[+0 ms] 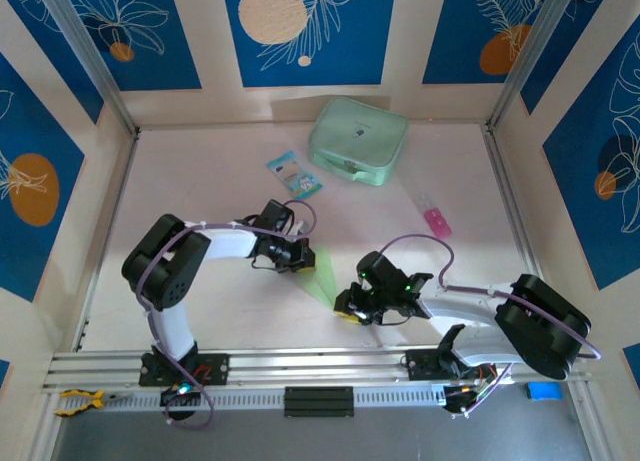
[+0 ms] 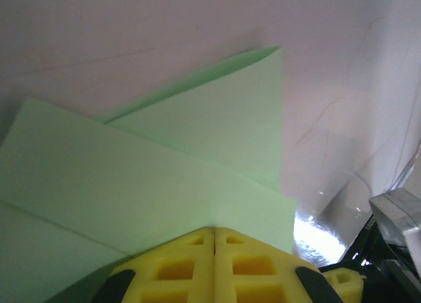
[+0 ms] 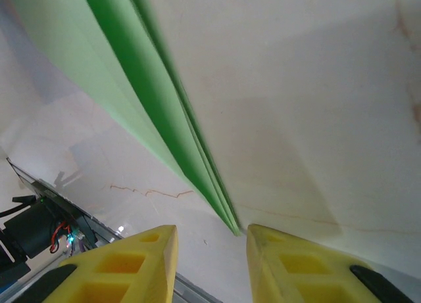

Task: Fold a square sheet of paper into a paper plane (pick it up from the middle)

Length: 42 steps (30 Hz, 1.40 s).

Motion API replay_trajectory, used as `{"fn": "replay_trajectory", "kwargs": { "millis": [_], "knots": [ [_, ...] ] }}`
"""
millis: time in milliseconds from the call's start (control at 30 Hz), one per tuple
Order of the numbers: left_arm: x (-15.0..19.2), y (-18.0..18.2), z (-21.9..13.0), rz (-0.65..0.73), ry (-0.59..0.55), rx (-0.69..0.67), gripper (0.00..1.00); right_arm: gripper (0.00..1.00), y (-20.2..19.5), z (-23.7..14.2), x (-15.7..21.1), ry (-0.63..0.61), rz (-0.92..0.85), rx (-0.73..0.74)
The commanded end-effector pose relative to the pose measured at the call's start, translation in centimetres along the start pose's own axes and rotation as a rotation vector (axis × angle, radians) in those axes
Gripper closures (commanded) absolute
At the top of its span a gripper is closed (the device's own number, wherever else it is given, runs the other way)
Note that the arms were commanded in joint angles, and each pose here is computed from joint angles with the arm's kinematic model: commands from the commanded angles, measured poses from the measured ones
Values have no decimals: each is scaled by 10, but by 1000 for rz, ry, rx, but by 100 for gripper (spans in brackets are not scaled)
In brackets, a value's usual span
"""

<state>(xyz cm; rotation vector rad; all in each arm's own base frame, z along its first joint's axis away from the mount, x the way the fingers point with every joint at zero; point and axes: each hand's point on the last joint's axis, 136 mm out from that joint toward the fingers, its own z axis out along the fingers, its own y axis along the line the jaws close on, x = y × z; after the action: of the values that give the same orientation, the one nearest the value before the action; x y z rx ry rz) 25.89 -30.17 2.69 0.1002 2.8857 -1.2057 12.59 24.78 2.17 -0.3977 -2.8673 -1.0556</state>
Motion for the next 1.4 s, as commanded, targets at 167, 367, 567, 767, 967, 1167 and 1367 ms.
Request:
{"fn": "replay_trajectory", "kwargs": {
  "millis": [167, 367, 567, 767, 967, 1167, 1367],
  "knots": [
    [-19, -34, -15, 91, -45, 75, 93, 64, 7, -4, -4, -9, 23, -14],
    [-11, -5, 0, 38, -4, 11, 94, 63, 4, -3, -3, -7, 42, -7],
    [-3, 22, 6, -8, 23, -51, 95, 63, 9, -3, -1, 5, 35, -25],
    [3, 36, 8, -56, 48, -72, 96, 62, 7, -2, -1, 4, 56, -23],
    [5, 40, 8, -91, 55, -55, 96, 62, 6, 1, -3, 0, 78, -21],
    [5, 40, 8, -97, 57, -50, 97, 63, 14, 5, -6, 8, 71, -56],
    [6, 39, 8, -99, 58, -48, 96, 63, 16, 7, -10, -11, 72, -74]
  ]
}}
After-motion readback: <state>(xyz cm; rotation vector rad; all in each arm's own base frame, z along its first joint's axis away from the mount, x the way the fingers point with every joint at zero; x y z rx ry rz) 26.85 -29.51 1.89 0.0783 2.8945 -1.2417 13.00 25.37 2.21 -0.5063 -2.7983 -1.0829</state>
